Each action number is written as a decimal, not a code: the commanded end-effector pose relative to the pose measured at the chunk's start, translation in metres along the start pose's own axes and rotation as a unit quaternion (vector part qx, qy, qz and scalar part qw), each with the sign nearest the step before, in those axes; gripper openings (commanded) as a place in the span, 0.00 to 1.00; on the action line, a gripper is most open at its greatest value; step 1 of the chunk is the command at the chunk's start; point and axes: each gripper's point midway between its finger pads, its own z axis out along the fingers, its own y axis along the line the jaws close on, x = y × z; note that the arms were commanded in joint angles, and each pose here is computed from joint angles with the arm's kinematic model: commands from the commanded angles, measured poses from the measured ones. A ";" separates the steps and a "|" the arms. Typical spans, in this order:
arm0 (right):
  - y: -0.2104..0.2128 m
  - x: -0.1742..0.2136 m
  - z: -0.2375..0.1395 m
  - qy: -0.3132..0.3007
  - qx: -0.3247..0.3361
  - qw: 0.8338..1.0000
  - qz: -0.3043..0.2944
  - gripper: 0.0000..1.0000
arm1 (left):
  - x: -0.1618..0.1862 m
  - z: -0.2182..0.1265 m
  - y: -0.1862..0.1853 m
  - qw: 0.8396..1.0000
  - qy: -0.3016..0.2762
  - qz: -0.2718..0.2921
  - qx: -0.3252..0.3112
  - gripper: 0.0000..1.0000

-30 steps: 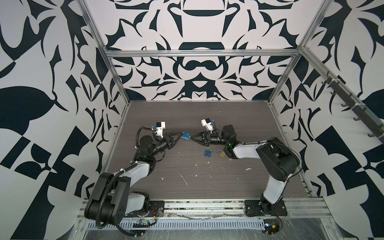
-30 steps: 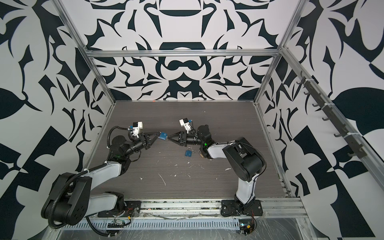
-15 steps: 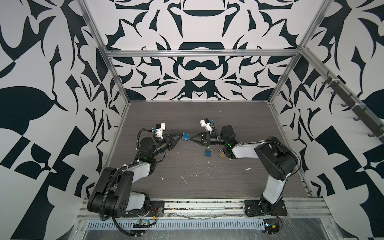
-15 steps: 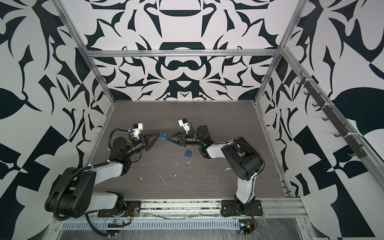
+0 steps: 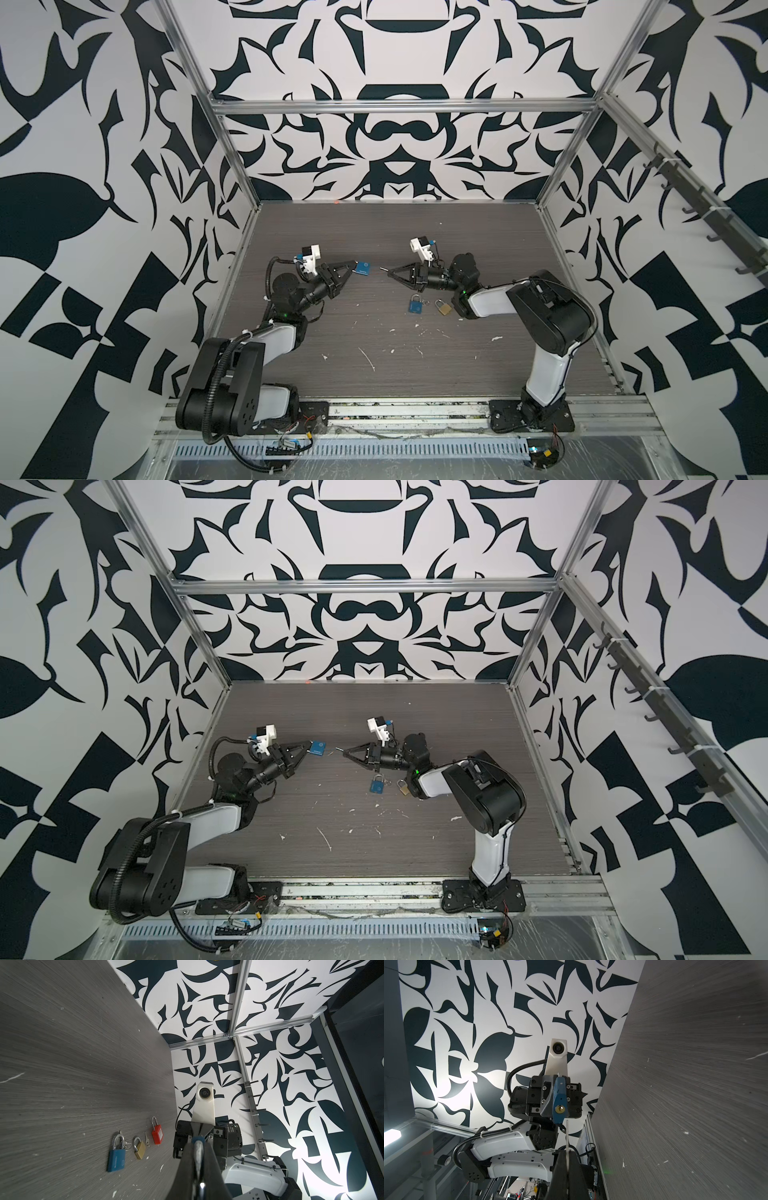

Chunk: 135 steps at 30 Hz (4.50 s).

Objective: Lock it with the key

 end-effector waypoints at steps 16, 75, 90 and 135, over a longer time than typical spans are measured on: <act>-0.023 -0.008 -0.039 -0.027 0.050 0.998 -0.002 0.00 | 0.021 -0.025 -0.021 0.950 0.088 0.226 -0.198 0.00; -0.055 0.015 -0.059 -0.040 0.280 0.957 -0.069 0.00 | 0.096 0.032 0.150 0.848 0.472 0.132 -0.201 0.15; -0.080 0.032 -0.036 -0.035 0.332 0.940 -0.069 0.00 | 0.072 0.052 0.154 0.847 0.457 0.155 -0.222 0.34; -0.131 0.053 -0.015 -0.127 0.476 0.867 -0.072 0.24 | 0.046 -0.002 0.041 0.904 0.098 0.332 -0.251 1.00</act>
